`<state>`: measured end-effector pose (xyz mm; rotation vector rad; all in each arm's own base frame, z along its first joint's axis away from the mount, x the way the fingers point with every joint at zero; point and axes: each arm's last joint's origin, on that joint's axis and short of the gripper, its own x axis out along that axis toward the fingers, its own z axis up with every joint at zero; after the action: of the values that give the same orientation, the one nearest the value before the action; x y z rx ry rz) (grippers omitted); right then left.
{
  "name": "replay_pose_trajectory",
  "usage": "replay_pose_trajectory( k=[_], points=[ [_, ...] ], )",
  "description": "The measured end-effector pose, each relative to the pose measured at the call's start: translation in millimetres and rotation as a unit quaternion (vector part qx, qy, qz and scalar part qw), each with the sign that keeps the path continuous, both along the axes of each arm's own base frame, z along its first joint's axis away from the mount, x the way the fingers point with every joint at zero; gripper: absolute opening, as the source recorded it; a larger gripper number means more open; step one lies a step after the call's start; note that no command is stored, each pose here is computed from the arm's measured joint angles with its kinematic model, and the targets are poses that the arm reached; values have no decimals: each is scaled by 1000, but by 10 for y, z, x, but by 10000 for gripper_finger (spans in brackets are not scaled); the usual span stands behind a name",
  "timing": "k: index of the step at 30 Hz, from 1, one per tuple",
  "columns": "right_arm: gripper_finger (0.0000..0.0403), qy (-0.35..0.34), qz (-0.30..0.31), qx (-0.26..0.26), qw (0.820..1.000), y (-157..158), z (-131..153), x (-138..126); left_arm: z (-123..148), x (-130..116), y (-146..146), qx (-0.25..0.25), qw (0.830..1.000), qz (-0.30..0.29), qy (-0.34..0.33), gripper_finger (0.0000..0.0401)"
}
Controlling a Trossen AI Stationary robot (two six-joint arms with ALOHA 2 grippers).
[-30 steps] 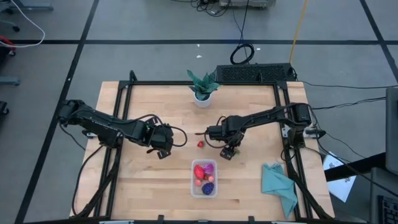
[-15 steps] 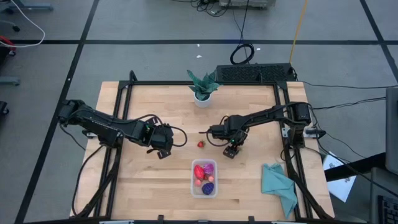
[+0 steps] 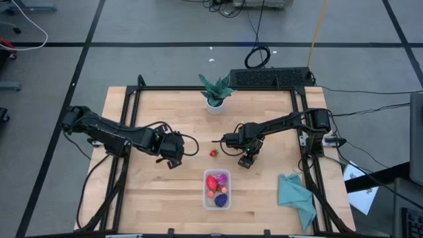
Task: Pick and placing Produce into tupperware
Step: Put the right red strawberry into the transparent container
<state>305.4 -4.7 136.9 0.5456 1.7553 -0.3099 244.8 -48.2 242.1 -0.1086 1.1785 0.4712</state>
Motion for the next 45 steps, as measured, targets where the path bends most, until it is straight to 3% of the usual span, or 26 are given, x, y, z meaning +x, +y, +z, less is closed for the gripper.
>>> replay_pose_trajectory(
  k=[13,26,45],
  points=[
    [228,-1,7,0,1000,-1,-2,-3,0,0,0,0,1000,1,0,170],
    [226,-3,12,1,1000,-1,4,-4,0,1,0,-2,1000,7,-3,170],
    [226,-73,1,-4,997,2,355,-49,1,5,-1,-4,1000,10,-6,170]
  ],
)
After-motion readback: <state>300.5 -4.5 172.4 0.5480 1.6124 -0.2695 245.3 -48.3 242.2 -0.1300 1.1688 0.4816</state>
